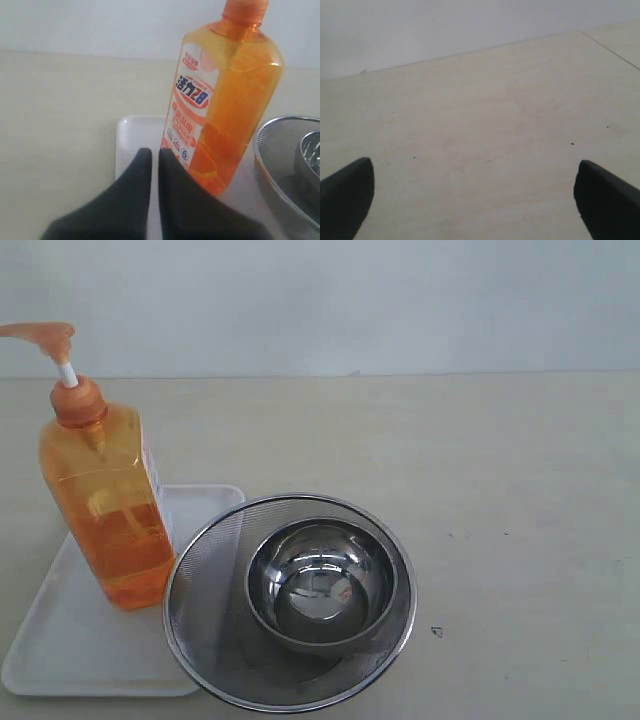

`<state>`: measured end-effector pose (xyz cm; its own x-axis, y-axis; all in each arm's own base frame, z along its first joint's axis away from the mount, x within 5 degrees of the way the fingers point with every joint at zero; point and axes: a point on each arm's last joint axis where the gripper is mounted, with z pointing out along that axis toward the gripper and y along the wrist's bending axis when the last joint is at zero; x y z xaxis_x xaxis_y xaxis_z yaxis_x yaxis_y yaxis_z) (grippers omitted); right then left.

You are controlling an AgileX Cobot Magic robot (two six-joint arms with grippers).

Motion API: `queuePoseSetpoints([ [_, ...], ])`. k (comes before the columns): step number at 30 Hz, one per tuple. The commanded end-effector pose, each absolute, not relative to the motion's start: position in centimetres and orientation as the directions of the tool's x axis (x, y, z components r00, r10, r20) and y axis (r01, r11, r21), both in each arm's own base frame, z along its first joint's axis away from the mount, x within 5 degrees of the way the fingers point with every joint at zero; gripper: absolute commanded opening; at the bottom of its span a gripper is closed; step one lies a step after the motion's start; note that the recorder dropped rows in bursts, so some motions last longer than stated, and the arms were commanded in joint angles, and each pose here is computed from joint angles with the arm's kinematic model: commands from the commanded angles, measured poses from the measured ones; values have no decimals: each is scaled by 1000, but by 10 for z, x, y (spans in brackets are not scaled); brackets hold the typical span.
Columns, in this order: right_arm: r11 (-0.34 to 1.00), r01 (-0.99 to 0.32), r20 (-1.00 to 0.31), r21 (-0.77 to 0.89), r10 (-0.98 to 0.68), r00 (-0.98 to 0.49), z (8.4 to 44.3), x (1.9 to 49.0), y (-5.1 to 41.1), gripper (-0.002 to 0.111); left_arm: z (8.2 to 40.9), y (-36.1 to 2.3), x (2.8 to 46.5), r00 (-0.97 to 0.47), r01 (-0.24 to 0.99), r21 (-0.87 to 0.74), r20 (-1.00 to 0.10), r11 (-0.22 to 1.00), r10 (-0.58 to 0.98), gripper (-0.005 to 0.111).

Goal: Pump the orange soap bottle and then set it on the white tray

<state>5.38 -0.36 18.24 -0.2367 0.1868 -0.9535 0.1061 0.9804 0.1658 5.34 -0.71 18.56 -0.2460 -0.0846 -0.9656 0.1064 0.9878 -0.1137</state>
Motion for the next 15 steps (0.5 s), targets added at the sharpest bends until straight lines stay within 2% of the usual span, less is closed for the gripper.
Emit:
queuePoseSetpoints([
  [1, 980, 109, -956, 165, 187, -228, 183, 54, -4, 105, 207, -7, 51, -188, 105, -181, -969, 978, -159, 5],
  [9, 980, 109, -956, 165, 187, -228, 183, 54, -4, 105, 267, -6, 38, -10, 142, -195, -981, 970, -196, 5],
  [15, 980, 109, -956, 165, 187, -228, 183, 54, -4, 105, 290, -5, 20, -98, 142, -213, -975, 967, -201, 5],
])
